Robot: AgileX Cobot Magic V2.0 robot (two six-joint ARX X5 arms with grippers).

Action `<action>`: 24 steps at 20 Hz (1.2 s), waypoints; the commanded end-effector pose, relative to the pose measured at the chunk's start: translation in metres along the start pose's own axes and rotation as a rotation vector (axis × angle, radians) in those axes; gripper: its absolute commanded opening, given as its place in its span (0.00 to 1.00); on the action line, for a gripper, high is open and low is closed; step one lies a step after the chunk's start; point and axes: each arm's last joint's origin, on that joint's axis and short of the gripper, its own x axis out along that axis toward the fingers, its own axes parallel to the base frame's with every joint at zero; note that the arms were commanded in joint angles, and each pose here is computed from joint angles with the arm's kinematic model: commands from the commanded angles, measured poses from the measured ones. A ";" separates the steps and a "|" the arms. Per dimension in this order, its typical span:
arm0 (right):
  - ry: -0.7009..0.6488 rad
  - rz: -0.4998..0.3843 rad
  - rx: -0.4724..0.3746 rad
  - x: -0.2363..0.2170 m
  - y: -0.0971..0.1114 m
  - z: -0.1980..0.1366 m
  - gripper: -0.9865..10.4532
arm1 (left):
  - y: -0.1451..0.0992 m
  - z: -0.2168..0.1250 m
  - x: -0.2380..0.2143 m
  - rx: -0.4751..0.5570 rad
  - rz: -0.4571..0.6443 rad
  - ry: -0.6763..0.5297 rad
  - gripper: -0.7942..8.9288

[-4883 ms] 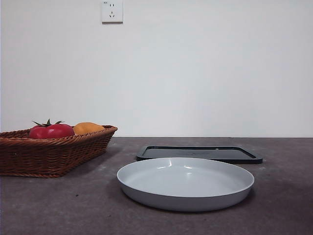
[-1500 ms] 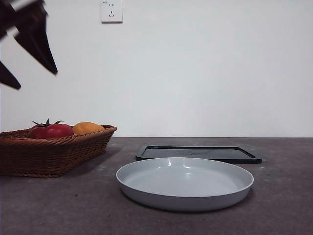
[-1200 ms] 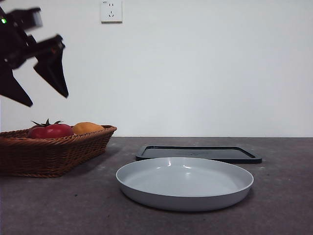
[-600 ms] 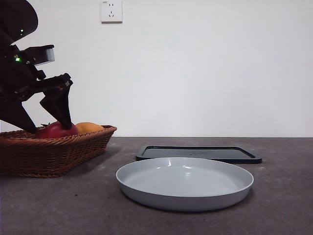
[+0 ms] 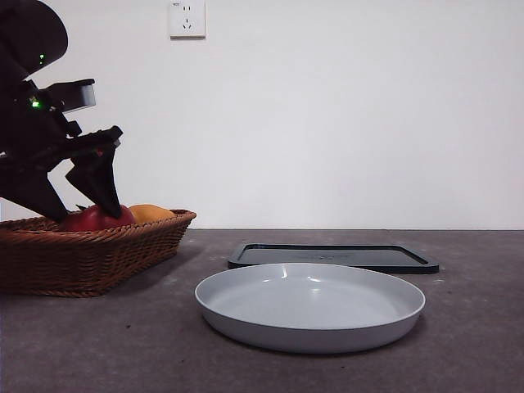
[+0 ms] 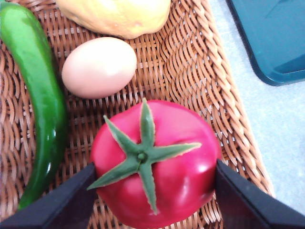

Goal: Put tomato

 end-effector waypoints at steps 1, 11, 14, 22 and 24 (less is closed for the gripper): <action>-0.013 0.006 -0.016 -0.002 0.002 0.004 0.47 | -0.003 0.016 -0.016 0.020 0.005 -0.054 0.33; -0.019 0.005 -0.020 -0.002 0.002 0.005 0.47 | -0.086 0.030 -0.101 0.165 -0.406 -0.133 0.34; -0.022 0.005 -0.022 -0.002 0.002 0.005 0.47 | -0.127 0.018 -0.082 0.304 -0.504 -0.046 0.34; -0.020 0.005 -0.020 -0.002 0.002 0.005 0.47 | -0.200 -0.018 -0.003 0.583 -0.464 0.069 0.34; -0.020 0.005 -0.020 -0.002 0.002 0.005 0.47 | -0.207 -0.024 0.007 0.606 -0.445 0.072 0.34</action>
